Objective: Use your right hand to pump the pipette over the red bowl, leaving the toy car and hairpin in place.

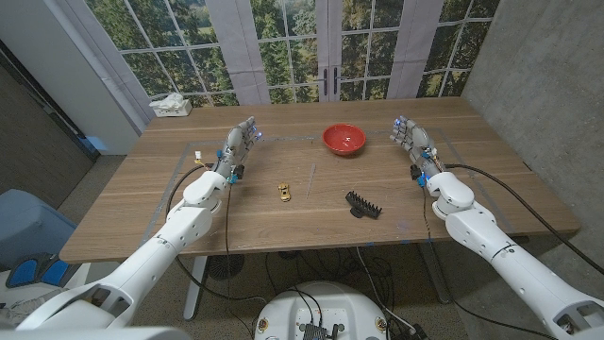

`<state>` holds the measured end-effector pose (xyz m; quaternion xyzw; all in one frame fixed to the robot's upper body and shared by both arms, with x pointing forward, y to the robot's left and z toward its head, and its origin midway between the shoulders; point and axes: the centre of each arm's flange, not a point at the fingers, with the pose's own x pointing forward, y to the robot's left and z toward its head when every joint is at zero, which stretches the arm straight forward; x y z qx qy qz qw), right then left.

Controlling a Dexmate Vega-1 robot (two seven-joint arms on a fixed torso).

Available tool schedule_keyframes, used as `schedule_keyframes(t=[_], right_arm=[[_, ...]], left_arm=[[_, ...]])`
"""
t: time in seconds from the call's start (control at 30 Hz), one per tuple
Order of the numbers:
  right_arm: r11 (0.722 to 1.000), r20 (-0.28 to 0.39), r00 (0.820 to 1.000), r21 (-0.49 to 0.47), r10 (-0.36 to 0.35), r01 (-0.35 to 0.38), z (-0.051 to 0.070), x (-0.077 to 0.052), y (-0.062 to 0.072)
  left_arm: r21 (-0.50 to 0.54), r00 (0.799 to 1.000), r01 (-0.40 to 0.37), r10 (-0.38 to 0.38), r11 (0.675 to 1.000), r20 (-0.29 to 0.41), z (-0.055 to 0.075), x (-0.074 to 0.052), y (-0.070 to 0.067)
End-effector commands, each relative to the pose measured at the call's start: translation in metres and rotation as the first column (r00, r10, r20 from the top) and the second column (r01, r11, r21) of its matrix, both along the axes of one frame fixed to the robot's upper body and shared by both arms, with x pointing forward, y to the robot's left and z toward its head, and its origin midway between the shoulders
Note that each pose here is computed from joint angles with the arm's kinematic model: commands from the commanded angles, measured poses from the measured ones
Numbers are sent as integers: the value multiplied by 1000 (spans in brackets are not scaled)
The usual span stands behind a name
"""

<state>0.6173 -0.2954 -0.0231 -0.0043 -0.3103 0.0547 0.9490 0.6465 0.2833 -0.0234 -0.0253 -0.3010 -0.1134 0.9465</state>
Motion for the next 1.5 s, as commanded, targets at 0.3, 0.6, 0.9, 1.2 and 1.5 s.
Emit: schedule_keyframes(t=[0.3, 0.6, 0.9, 1.2, 1.5], right_arm=[[985, 58, 995, -143, -86, 94, 14, -22, 12], [967, 74, 989, -212, -131, 144, 18, -33, 20], [942, 91, 983, -284, -160, 179, 22, -38, 30], [908, 119, 973, -352, -199, 228, 30, -45, 42], [860, 150, 958, -421, -246, 287, 36, -50, 55]], left_arm=[[23, 1000, -1, 0, 1000, 17, 2, -6, -4], [19, 1000, 1, -2, 1000, 22, 0, -10, -2], [23, 1000, 8, -8, 1000, 21, -1, -11, -1], [15, 1000, 8, -9, 1000, 25, -2, -12, 3], [-29, 1000, 7, -7, 1000, 12, -5, -8, 8]])
